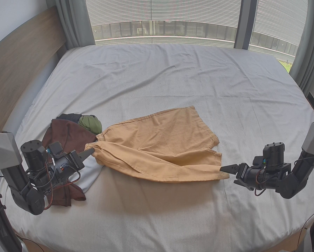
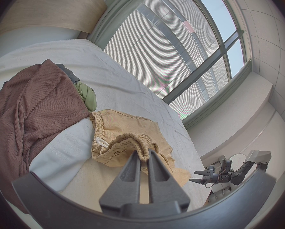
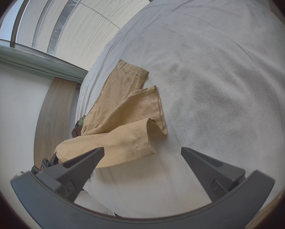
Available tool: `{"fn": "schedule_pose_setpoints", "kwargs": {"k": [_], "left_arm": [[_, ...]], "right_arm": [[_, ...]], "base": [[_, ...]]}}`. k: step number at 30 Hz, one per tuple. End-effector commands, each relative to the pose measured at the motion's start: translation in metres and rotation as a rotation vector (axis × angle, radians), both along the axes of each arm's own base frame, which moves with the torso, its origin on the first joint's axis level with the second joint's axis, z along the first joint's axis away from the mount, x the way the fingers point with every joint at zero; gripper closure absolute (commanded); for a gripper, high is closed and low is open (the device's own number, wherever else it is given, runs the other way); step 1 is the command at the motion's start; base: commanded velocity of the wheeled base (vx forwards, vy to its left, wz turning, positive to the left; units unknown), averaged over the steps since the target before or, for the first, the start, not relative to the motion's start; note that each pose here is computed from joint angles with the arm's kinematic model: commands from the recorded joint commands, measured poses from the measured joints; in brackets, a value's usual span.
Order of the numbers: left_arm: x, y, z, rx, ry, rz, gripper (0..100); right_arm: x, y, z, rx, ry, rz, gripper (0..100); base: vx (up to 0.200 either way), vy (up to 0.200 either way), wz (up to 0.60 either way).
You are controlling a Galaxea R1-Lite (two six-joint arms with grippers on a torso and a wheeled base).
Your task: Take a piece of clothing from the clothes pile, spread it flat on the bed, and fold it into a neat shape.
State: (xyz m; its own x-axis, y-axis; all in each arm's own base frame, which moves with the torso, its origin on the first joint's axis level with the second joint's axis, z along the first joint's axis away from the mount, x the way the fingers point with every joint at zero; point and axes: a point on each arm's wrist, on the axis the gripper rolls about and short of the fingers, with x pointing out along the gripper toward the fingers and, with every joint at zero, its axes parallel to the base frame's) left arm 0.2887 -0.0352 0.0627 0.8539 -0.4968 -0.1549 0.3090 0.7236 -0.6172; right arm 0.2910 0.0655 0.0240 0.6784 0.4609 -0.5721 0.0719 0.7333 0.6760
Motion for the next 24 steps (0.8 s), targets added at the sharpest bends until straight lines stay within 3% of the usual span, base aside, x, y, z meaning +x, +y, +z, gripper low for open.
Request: {"fn": "schedule_pose_setpoints", "kwargs": {"k": [1,15,16,20,24], "left_arm": [[0.0,0.0,0.0,0.0,0.001,0.0,100],[0.0,0.0,0.0,-0.001,-0.001,0.0,100],[0.0,0.0,0.0,-0.001,-0.001,0.0,100],[0.001,0.0,0.001,-0.001,-0.006,0.0,100],[0.001,0.0,0.001,-0.001,-0.006,0.0,100]], "right_arm": [[0.002,0.007,-0.002,0.008,0.006,0.014,0],[0.013,0.019,-0.019,0.012,0.038,0.036,0],[0.012,0.022,-0.02,0.011,0.042,0.044,100],[0.008,0.026,-0.021,0.012,0.055,0.06,100],[0.006,0.032,-0.02,0.066,0.09,0.04,100]], "base": [[0.0,0.0,0.0],[0.0,0.0,0.0],[0.0,0.0,0.0],[0.0,0.0,0.0],[0.0,0.0,0.0]]}}
